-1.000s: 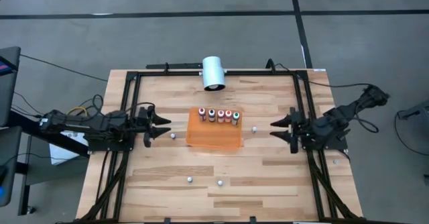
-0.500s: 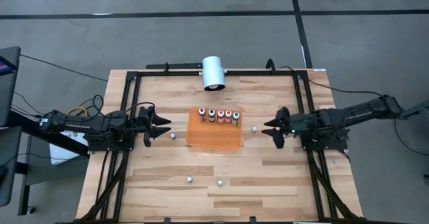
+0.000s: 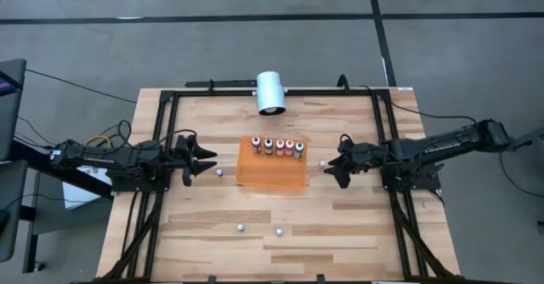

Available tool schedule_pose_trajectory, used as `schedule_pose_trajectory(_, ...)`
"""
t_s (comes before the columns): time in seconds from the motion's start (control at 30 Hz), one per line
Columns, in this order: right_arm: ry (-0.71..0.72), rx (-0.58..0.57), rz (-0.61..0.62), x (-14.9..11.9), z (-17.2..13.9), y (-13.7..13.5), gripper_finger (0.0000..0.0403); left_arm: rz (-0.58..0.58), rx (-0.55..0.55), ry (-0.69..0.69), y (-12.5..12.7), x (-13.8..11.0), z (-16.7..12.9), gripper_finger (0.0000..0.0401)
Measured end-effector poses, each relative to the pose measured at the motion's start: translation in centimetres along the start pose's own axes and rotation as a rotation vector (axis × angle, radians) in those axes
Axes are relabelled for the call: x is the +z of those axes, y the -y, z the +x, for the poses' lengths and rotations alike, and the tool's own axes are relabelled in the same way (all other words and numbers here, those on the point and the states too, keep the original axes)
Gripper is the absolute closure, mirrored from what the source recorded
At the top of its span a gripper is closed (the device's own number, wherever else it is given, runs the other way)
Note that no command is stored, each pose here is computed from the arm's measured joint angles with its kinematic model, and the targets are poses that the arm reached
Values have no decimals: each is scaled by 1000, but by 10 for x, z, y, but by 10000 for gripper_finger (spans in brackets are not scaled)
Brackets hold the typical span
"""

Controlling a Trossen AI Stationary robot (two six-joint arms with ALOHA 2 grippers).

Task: Pick & Place food coloring
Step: Put the top small green food coloring bottle into the orange bin

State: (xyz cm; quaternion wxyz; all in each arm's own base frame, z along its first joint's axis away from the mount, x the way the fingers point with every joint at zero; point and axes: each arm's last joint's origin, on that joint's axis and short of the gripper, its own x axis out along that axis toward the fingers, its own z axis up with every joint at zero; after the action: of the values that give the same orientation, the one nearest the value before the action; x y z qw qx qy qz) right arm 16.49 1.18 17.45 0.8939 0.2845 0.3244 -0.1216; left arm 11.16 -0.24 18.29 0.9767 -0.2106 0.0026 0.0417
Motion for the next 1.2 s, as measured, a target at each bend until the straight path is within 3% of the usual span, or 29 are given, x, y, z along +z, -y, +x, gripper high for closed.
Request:
schedule_pose_trajectory(0.7,50,47,19,5,0,-4,225,1,7,-14,-1,-1,0,225)
schedule_pose_trajectory(0.9,-8,90,-81,5,-1,-6,248,1,7,-15,-1,-1,0,225)
schedule_pose_trajectory(1.2,-161,-13,-300,26,-6,-22,297,0,8,-17,-1,-2,0,225)
